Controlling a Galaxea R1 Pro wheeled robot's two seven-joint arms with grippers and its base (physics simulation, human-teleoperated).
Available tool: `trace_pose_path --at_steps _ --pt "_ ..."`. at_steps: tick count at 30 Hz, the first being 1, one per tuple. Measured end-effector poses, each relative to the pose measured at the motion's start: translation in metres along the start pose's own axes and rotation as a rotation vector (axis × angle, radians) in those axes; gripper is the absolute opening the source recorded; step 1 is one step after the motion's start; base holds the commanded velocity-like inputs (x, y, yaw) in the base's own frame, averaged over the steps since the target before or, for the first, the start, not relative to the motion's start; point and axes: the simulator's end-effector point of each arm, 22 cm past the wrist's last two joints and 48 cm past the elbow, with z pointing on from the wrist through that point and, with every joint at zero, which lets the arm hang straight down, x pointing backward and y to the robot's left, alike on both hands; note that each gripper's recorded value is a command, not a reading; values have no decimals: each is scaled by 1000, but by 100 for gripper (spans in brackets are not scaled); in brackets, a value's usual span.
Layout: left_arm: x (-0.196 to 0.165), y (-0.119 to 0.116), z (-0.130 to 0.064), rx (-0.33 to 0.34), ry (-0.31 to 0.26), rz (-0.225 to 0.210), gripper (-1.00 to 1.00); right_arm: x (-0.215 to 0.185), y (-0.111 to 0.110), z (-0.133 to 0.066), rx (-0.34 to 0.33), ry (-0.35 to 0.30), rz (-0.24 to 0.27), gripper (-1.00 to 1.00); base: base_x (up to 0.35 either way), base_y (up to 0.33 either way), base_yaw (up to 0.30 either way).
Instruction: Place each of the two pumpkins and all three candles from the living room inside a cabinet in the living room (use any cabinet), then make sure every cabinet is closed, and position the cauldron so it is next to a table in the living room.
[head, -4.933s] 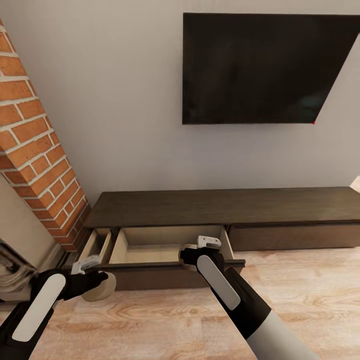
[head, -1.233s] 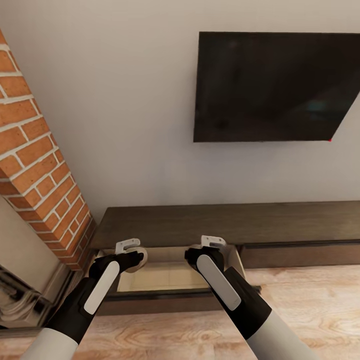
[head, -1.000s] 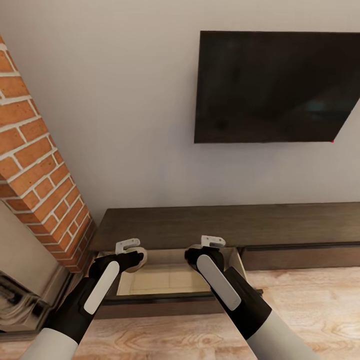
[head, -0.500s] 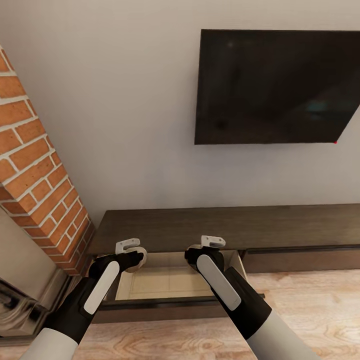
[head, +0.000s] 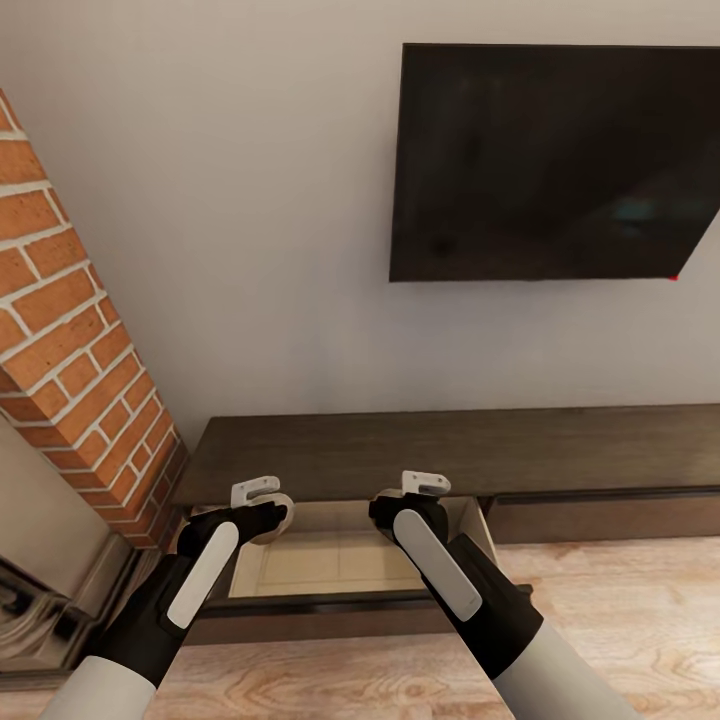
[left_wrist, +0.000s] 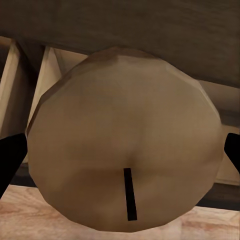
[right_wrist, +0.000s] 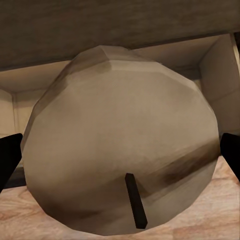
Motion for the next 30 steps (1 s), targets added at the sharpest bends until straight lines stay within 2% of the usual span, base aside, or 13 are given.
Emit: trace_pose_path --at_steps 30 --pt "32 9 41 -1 4 -7 -100 30 8 41 -46 1 0 -100 0 0 0"
